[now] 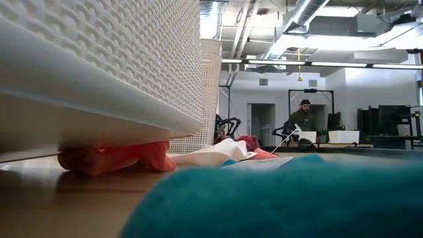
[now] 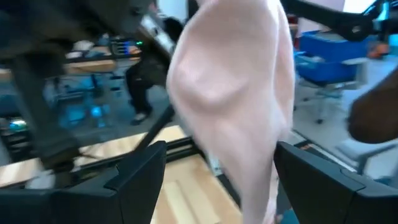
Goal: Sort clothes
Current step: Put the pink sock into the bottom white laundry bin
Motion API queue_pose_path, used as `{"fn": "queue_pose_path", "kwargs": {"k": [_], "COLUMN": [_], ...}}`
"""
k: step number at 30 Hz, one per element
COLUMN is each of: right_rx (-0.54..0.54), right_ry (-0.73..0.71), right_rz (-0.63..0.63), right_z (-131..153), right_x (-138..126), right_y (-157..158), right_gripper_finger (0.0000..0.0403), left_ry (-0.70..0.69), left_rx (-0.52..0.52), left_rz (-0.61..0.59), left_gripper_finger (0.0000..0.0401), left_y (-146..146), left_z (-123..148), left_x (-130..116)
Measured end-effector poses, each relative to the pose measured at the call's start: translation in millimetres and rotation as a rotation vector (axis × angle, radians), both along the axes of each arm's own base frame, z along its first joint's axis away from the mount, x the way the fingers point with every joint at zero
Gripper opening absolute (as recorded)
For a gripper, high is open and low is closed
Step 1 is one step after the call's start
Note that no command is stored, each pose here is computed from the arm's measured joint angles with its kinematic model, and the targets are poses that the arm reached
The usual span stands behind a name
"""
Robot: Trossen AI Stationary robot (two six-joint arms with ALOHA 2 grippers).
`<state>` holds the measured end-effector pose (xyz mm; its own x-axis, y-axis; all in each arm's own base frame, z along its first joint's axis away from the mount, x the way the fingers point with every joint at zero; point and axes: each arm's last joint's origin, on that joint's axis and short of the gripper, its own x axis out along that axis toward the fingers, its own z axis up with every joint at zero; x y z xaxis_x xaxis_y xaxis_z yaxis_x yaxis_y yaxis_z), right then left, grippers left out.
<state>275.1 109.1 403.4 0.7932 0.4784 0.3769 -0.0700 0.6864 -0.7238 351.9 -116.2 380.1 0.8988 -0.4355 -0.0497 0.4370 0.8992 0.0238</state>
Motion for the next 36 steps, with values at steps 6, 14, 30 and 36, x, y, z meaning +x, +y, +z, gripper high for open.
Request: {"fn": "queue_pose_path", "kwargs": {"k": [6, 14, 30, 36], "right_rx": [-0.013, -0.031, -0.053, -0.033], "right_ry": [0.088, 0.1, 0.217, 0.3], "right_rz": [-0.031, -0.059, -0.108, -0.151], "right_z": [-4.9, -1.1, -8.9, -8.4], "right_x": [23.8, 21.6, 14.7, 3.1], "right_y": [-1.1, -0.1, 13.2, 16.8], "right_gripper_finger": [0.0, 0.0, 0.0, 0.0003], "left_ry": [-0.01, 0.019, 0.069, 0.031], "left_rx": [-0.038, 0.034, 0.161, 0.214], "left_rz": [-0.152, -0.195, -0.125, -0.064], "left_gripper_finger": [0.0293, 0.0259, 0.0021, 0.0005], "left_y": [-1.6, -15.6, -13.5, -15.9], "left_z": [-3.8, -8.6, -5.7, 11.6], "left_x": [6.2, -0.3, -15.9, -37.4]}}
